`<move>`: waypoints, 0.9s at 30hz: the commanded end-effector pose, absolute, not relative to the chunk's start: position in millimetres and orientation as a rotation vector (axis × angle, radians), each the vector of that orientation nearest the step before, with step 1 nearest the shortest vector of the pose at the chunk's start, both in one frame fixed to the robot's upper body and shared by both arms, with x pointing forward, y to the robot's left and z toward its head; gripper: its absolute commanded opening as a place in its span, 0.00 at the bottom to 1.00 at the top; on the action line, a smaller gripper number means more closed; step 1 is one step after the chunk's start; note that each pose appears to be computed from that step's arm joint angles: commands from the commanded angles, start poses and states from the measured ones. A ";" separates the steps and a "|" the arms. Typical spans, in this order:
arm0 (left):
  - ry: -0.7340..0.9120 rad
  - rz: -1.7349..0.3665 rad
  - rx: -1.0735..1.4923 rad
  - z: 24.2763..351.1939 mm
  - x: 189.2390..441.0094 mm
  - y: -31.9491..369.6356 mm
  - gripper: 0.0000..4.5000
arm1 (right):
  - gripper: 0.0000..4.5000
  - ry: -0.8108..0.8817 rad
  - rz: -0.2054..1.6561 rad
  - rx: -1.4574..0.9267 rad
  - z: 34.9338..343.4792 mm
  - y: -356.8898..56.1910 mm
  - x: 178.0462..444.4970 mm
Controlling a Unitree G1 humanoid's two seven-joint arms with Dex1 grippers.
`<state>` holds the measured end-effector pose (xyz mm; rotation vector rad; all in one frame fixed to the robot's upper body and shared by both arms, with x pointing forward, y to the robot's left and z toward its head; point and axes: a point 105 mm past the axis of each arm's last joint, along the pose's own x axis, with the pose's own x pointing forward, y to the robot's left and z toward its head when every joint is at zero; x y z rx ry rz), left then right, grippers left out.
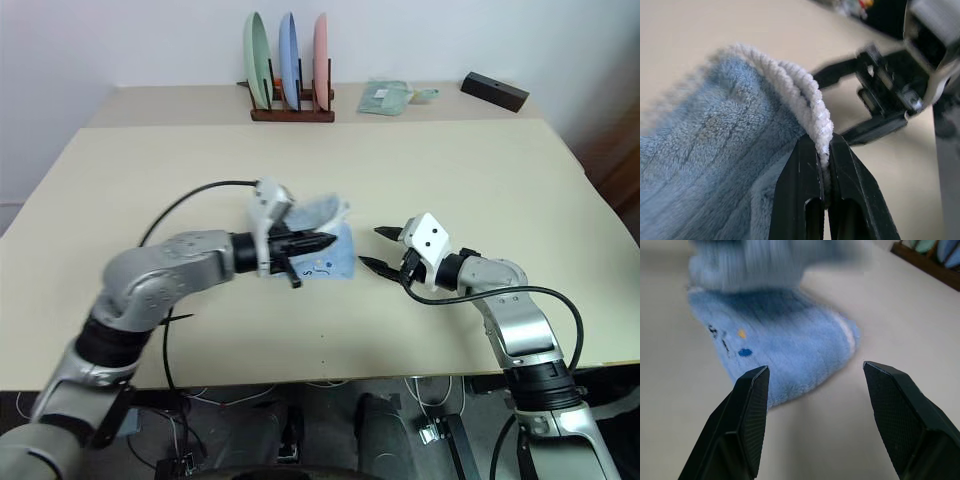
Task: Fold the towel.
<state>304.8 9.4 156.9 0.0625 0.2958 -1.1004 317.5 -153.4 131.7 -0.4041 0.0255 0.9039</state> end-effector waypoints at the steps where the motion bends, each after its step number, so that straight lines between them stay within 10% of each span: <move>1: 0.308 -1.076 0.126 144.8 314.1 -3.2 0.01 | 0.68 -0.025 0.884 -0.420 143.4 -154.6 313.4; 7: 0.333 -1.075 0.122 134.0 316.6 -8.0 0.01 | 0.68 -0.022 0.848 -0.422 144.1 -159.6 312.5; 16: 0.176 -1.063 -0.179 183.6 325.4 0.0 0.88 | 0.68 -0.031 0.828 -0.440 152.5 -159.7 316.6; 20: 0.122 -1.062 -0.245 200.6 321.4 15.5 0.88 | 0.68 -0.025 0.811 -0.440 157.3 -162.4 319.4; 27: 0.064 -0.815 -0.028 181.4 332.5 83.0 0.20 | 0.03 -0.100 0.808 -0.350 181.9 -151.4 327.9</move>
